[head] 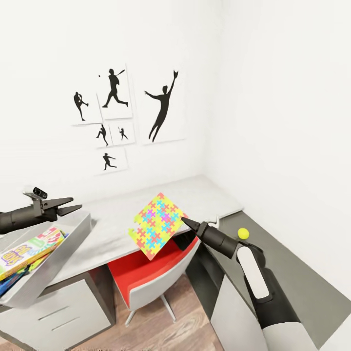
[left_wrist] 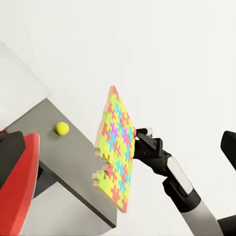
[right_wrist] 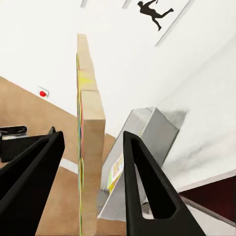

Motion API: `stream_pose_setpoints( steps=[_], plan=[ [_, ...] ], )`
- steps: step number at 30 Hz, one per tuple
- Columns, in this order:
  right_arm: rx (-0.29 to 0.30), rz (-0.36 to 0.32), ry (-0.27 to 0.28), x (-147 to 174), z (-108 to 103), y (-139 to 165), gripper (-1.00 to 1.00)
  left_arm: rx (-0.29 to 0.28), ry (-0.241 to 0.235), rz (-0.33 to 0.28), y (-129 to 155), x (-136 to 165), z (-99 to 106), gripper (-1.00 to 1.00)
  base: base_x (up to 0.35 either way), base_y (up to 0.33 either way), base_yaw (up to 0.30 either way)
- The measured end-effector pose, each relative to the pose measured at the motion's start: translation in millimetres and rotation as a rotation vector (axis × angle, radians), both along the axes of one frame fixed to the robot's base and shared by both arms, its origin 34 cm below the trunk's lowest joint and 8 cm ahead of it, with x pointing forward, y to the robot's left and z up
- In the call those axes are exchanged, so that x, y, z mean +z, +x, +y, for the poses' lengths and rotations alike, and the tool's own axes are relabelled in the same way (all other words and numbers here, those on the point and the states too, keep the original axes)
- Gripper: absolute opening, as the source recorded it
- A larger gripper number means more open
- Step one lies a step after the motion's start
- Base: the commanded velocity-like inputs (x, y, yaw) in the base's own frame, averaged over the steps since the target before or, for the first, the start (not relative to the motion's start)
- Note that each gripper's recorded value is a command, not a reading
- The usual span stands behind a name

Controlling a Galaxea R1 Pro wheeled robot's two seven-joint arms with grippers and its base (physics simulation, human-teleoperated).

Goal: Put all the toys in the child's room - the three board games (two on the bed and one on the table), the two jigsaw puzzles on the table, and the tennis ball on the table - inside the toy box on the table in the child's room.

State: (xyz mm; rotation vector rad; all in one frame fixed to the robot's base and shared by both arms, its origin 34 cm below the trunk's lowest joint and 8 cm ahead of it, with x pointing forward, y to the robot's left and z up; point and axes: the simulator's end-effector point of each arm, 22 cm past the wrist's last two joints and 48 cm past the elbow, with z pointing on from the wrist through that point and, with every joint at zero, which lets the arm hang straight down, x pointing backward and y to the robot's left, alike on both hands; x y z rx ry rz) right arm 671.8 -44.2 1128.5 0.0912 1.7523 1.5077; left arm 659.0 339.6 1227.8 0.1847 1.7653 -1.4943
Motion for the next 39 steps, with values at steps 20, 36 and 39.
stream_pose_setpoints(
  steps=[20, 36, 39],
  plan=[
    [-0.001, -0.001, -0.003, -0.3, 0.0, 0.2, -1.0, 0.001, 0.001, 0.001, -0.2, -0.2, 0.6, 1.0, 0.0, 0.055, 0.284],
    [-0.014, -0.01, 0.001, 1.2, -2.1, 2.4, -1.0, 0.001, 0.001, 0.001, -0.3, -0.5, 0.6, 1.0, 0.0, 0.125, 0.284],
    [-0.016, -0.01, 0.003, 1.5, -3.5, 2.8, -1.0, 0.001, 0.001, 0.001, -0.3, -0.5, 0.6, 1.0, 0.0, 0.003, 0.284]
  ],
)
